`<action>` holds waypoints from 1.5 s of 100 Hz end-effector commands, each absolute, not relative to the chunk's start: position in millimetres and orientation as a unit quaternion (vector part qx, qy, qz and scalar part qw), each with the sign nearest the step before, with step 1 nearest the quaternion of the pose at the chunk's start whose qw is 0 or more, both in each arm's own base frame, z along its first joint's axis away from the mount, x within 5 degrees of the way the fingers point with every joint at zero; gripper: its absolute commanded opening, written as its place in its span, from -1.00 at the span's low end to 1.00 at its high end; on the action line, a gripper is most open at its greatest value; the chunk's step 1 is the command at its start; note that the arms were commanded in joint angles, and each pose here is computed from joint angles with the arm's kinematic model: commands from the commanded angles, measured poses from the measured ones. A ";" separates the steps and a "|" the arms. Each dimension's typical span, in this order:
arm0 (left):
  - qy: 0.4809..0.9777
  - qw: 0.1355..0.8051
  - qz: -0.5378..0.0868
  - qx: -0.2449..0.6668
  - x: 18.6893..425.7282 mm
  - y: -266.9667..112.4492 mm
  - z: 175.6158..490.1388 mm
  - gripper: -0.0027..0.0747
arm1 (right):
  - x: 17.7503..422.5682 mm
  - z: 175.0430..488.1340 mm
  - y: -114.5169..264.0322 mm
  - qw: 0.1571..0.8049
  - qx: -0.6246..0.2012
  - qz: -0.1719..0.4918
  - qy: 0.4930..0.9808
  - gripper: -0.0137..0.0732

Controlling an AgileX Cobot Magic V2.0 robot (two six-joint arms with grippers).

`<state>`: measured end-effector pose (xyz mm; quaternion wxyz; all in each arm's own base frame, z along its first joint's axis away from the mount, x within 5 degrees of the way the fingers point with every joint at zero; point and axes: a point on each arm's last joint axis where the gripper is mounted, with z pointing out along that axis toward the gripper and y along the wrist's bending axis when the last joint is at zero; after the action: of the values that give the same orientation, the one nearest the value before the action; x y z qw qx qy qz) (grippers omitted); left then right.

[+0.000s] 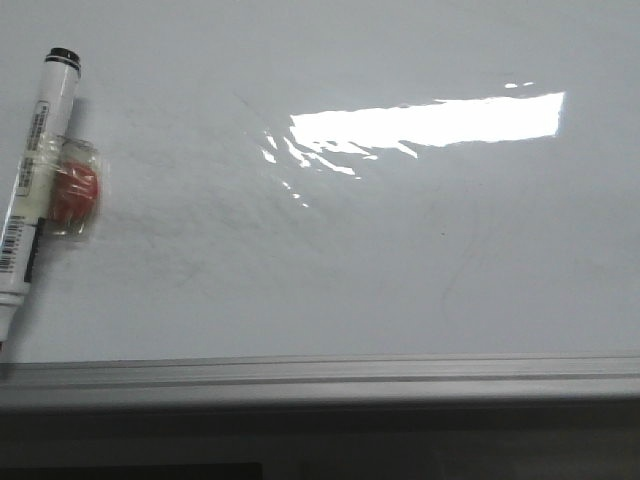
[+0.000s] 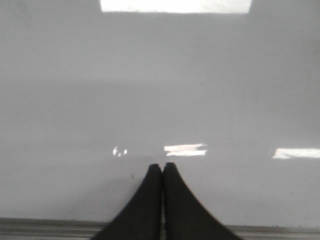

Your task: Write number 9 on whiteboard

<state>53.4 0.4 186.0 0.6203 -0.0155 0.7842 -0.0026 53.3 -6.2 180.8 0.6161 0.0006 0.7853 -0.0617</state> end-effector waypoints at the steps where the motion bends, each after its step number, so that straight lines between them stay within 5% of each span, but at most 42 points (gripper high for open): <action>1: 0.767 0.642 0.015 -0.004 53.9 1.5 180.2 -0.98 | 52.7 180.4 -6.3 0.630 0.001 -0.065 0.774 -0.85; 26: 0.697 0.708 -0.077 -0.083 55.4 -0.1 197.4 -0.98 | 52.7 180.4 -6.3 0.630 0.001 -0.065 0.774 -0.85; 81: 0.691 0.714 -0.076 -0.083 55.4 0.2 198.9 -0.98 | 54.3 208.1 -4.5 0.741 -0.001 -0.062 0.669 -0.85; 136: 0.691 0.714 -0.076 -0.083 55.4 0.2 198.9 -0.98 | 54.4 206.2 -4.6 0.734 0.001 -0.060 0.677 -0.85; 150: 0.693 0.712 -0.076 -0.082 55.2 0.0 200.1 -0.99 | 54.5 207.3 -3.4 0.722 0.054 0.008 0.689 -0.85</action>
<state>55.8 -1.5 203.6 0.6900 -0.0753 0.7158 -0.0765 56.0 -4.1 200.9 0.7021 0.0272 0.7111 -0.0255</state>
